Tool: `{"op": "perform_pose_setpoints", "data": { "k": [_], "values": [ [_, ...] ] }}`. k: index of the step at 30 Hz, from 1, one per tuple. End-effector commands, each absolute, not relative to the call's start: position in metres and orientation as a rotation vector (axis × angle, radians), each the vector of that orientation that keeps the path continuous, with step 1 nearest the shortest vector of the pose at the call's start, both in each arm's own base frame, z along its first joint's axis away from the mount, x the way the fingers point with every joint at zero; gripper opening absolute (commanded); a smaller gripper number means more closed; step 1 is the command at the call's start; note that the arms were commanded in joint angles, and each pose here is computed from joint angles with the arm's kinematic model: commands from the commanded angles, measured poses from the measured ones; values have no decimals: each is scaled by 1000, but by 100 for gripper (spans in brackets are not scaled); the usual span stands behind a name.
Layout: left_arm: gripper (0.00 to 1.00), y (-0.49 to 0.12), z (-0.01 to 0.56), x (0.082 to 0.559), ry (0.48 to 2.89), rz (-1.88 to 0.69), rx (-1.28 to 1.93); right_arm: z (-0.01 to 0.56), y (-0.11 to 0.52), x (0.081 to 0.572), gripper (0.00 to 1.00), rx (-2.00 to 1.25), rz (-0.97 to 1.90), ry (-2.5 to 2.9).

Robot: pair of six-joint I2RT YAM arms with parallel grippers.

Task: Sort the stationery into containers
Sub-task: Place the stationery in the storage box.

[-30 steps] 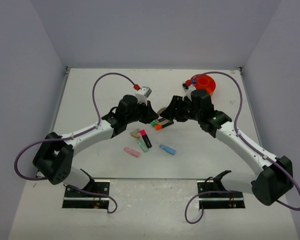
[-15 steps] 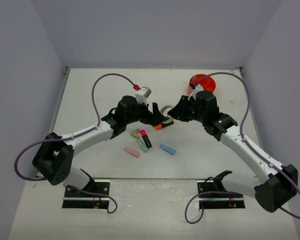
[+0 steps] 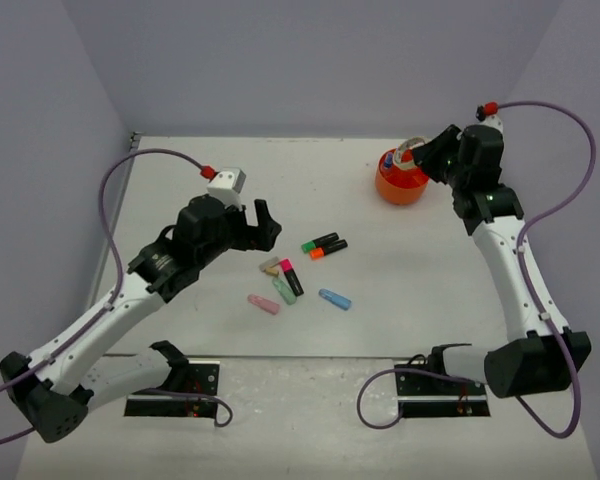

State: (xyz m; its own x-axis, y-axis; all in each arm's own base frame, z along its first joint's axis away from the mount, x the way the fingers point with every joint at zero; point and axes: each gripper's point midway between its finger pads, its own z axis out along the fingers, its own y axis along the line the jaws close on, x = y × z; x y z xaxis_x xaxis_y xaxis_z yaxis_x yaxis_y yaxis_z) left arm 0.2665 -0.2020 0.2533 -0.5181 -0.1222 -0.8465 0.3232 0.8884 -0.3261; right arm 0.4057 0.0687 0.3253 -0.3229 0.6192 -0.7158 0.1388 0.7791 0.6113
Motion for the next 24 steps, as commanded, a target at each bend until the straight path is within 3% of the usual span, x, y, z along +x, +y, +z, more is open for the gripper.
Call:
{"op": "perform_pose_setpoints", "data": {
  "k": [1,4,11,24],
  "values": [
    [100,-146,237,232,2127,-333,184,351,26,453,0,718,332,1773],
    [100,-118,235,219,2113,-248,164,339,14,486,0,818,269,1762],
    [100,-108,261,203,2006,-326,126,342,8,525,0,1148,319,1673],
    [100,-108,272,197,1940,-407,78,255,19,581,0,1487,366,1672]
  ]
}}
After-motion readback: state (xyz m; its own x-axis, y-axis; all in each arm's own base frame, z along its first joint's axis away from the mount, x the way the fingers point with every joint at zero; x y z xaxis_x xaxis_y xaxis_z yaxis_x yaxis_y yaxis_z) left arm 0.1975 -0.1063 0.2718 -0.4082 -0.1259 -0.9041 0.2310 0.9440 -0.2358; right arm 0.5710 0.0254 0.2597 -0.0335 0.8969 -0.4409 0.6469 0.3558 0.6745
